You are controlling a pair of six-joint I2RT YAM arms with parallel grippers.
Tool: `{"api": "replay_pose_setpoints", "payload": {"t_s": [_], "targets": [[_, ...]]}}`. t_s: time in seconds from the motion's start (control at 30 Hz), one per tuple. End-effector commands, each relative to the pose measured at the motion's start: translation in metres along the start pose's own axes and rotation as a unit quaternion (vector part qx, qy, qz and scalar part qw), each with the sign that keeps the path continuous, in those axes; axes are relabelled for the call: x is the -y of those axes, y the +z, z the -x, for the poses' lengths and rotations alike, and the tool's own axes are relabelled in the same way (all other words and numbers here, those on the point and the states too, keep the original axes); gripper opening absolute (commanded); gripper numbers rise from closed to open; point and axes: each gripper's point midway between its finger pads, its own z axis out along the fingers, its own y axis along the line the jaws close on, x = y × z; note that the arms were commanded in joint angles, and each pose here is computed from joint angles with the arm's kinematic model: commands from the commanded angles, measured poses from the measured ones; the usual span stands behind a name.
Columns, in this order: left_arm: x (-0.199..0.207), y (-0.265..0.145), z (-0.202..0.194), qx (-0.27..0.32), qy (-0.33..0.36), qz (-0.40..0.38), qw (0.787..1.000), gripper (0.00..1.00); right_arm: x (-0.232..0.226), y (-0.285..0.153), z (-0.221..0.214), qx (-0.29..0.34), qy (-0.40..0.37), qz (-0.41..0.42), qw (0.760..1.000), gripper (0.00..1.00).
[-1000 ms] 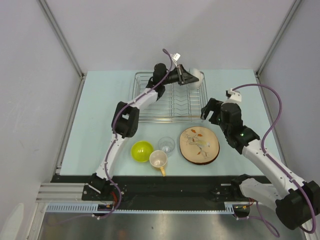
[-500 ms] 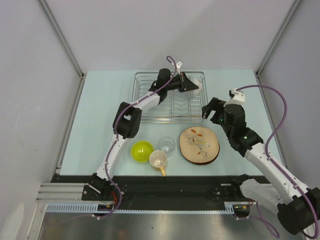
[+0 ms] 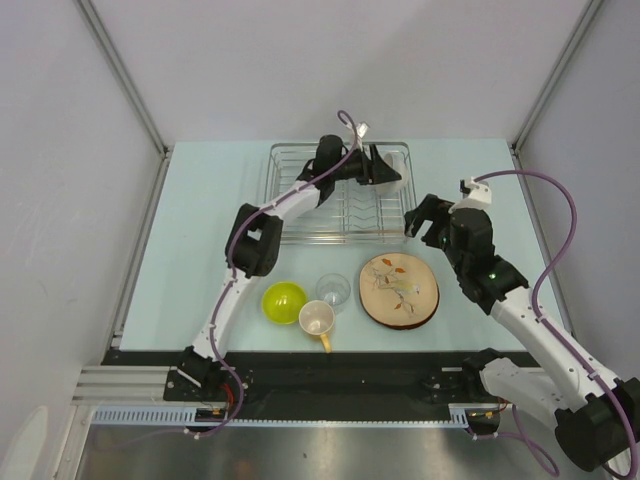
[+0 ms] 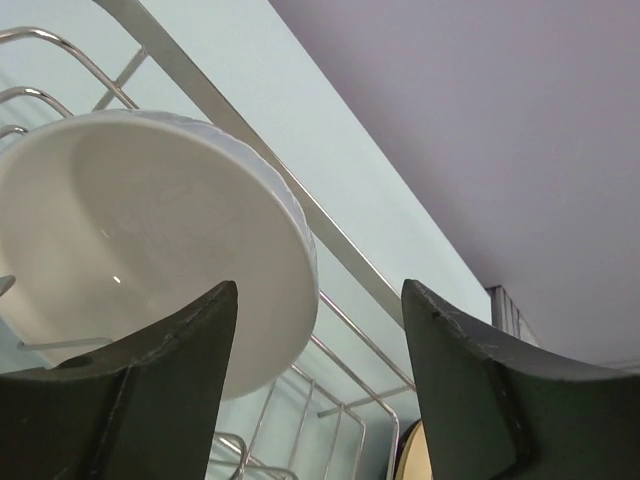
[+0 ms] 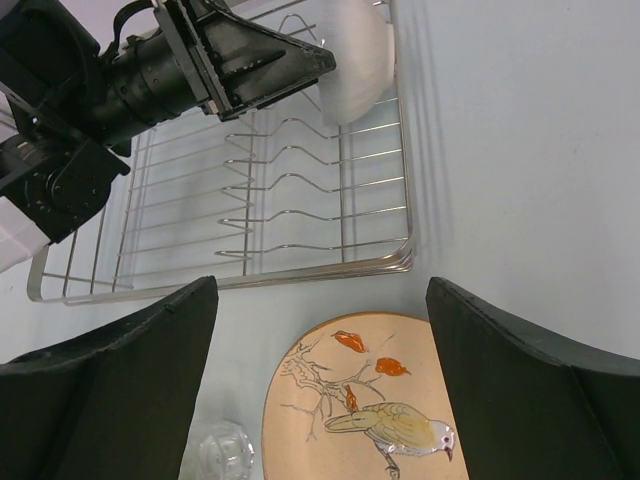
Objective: Load the mixed dishes into the dish rack
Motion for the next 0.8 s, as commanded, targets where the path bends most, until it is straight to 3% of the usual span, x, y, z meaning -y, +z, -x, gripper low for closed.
{"api": "replay_pose_setpoints", "payload": {"t_s": [0.0,0.23,0.4,0.43,0.5,0.57,0.63,0.67,0.73,0.77], "targets": [[0.094,-0.023,0.060,0.026,0.112,-0.066,0.991,0.75,-0.004,-0.004,0.015,0.026,0.017,0.009,0.999,0.91],[0.168,-0.070,0.088,0.003,0.179,-0.094,0.979,0.80,0.001,-0.002,0.013,0.024,0.007,0.000,1.000,0.91],[0.156,-0.125,0.054,-0.075,0.228,0.003,0.971,0.79,0.013,0.014,0.005,0.011,0.017,-0.028,0.999,0.91],[0.168,-0.146,0.057,-0.080,0.291,0.018,0.953,0.79,0.014,0.015,0.006,0.013,0.021,-0.030,0.999,0.91],[0.142,-0.183,0.015,-0.152,0.274,0.092,0.945,0.77,0.010,0.017,0.010,0.021,0.029,-0.023,0.999,0.91],[0.140,-0.235,-0.001,-0.199,0.327,0.166,0.909,0.74,0.005,0.016,0.014,0.028,0.033,-0.013,0.999,0.90],[0.124,-0.277,-0.044,-0.270,0.345,0.198,0.877,0.73,0.004,0.013,0.020,0.033,0.033,-0.010,0.999,0.90],[0.137,-0.299,-0.046,-0.270,0.371,0.212,0.863,0.72,0.004,0.013,0.020,0.031,0.032,-0.013,0.999,0.91],[0.128,-0.337,-0.083,-0.331,0.382,0.229,0.832,0.70,0.006,0.011,0.021,0.029,0.029,-0.017,0.999,0.91],[0.143,-0.353,-0.085,-0.324,0.404,0.232,0.824,0.68,0.007,0.009,0.019,0.025,0.027,-0.019,0.999,0.91]]}}
